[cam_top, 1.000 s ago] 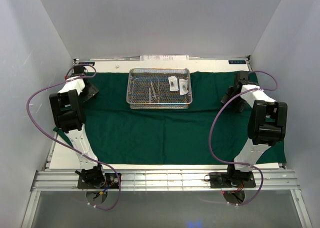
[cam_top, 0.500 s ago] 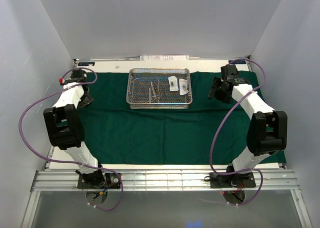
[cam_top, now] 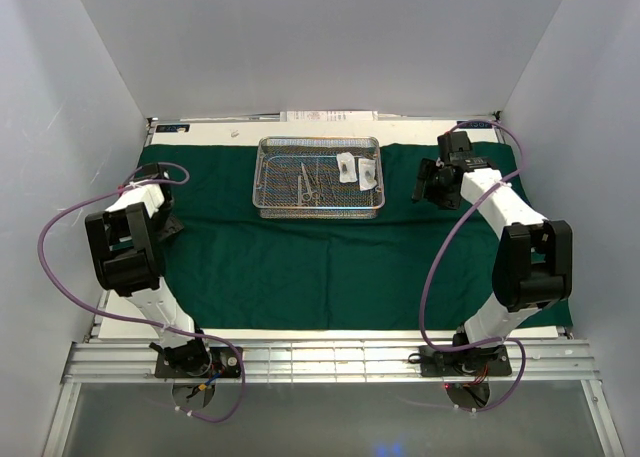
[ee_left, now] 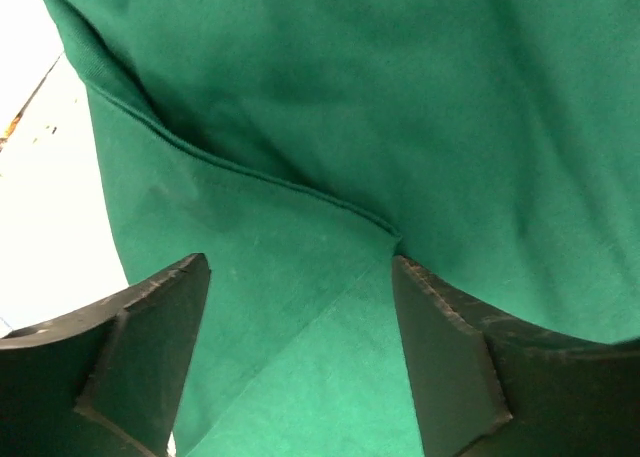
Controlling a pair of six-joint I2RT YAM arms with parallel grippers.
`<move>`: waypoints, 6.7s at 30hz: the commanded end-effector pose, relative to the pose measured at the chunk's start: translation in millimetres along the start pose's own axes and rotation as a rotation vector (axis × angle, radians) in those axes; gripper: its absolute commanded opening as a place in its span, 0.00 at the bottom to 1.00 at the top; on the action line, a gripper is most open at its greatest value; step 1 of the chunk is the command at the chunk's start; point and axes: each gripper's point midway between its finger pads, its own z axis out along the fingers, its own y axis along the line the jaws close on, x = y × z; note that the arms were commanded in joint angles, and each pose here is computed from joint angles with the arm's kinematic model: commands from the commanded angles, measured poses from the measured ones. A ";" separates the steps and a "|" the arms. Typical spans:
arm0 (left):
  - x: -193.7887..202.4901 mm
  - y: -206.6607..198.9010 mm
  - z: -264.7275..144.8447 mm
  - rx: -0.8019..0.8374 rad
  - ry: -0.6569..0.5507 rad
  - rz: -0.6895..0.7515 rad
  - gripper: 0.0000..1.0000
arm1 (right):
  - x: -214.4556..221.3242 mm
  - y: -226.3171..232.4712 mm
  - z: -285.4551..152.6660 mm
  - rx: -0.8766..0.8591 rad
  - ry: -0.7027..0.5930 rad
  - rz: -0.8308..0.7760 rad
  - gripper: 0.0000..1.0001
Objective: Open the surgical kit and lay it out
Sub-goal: Smooth out the surgical kit at the center of the board.
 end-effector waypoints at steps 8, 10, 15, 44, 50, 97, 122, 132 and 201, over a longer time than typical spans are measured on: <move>-18.2 -18.6 14.9 0.079 -0.043 -0.065 0.73 | 5.4 6.4 7.6 -0.014 0.034 -0.042 0.72; -19.6 -19.3 16.2 0.077 -0.044 -0.068 0.69 | 7.3 7.5 9.4 -0.016 0.041 -0.048 0.72; -13.3 -16.7 17.3 0.072 -0.034 -0.065 0.56 | 6.8 6.9 11.3 -0.012 0.045 -0.053 0.72; -14.9 58.0 -10.2 -0.108 -0.094 -0.138 0.00 | 10.7 16.0 17.3 -0.061 0.071 -0.050 0.72; -8.9 99.3 -21.5 -0.163 -0.114 -0.265 0.00 | 9.3 22.1 17.6 -0.091 0.081 -0.043 0.71; -206.2 -158.6 -90.5 0.649 -0.317 -0.317 0.98 | -168.6 -39.7 64.2 0.007 -0.242 -0.021 0.67; -192.8 -261.4 -36.7 0.697 -0.428 -0.106 0.98 | -155.2 77.7 156.7 -0.172 -0.211 -0.318 0.67; -183.3 -255.5 -9.1 0.599 -0.400 -0.086 0.98 | -129.4 77.3 174.9 -0.153 -0.132 -0.292 0.58; -40.2 -69.0 -67.9 0.349 -0.106 -0.201 0.98 | -103.5 -27.7 67.2 0.014 -0.089 0.053 0.66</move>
